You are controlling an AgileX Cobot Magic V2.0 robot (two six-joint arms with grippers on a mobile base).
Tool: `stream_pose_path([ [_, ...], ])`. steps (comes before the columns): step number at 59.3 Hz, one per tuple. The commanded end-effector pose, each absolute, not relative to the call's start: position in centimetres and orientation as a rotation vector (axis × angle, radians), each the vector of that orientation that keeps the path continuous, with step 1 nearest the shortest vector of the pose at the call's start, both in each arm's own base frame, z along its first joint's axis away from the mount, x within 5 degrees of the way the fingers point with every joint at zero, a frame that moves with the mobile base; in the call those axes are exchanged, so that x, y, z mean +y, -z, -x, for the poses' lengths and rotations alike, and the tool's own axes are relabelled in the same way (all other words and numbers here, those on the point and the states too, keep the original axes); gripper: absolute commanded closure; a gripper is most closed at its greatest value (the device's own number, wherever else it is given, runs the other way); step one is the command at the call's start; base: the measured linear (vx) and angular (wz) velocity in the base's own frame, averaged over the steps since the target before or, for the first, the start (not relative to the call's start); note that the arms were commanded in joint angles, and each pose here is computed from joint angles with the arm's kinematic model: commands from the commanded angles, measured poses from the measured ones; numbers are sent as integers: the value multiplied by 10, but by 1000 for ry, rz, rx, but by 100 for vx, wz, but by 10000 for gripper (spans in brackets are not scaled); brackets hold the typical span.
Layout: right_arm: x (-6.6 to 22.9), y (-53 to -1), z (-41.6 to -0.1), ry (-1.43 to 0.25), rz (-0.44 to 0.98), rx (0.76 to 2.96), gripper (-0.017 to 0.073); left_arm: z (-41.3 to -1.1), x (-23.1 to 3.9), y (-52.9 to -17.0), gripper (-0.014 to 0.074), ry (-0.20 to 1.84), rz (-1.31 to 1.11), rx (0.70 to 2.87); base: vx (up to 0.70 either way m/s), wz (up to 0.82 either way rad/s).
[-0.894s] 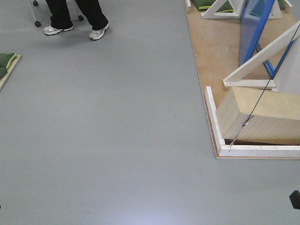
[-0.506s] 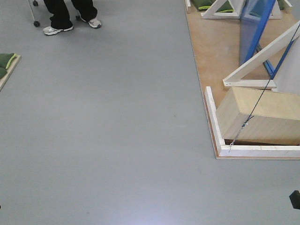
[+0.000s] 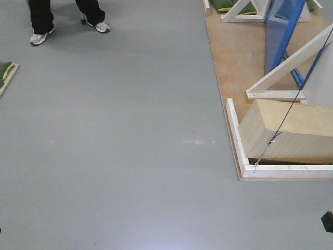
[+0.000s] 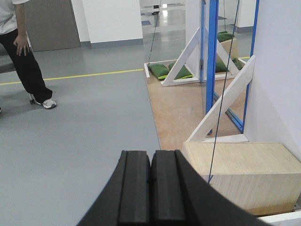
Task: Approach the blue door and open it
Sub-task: 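Drive the base forward alongside the wooden platform toward the blue door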
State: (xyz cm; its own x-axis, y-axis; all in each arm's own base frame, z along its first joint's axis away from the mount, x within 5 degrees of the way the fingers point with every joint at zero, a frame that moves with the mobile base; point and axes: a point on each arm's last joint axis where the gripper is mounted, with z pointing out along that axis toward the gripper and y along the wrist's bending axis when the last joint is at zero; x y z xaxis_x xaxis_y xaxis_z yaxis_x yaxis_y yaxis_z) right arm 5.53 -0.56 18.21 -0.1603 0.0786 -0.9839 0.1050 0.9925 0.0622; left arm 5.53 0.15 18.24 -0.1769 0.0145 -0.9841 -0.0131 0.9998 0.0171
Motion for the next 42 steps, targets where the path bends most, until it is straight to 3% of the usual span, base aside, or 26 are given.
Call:
stream_pose_path([
  [1,-5,-187,-56,31,-116,1650,564,-54,1,-196,523,-11,-4,1634,12,0],
  [42,-10,-187,-55,96,-187,1642,564,-54,-3,-196,523,38,-57,1631,20,7],
])
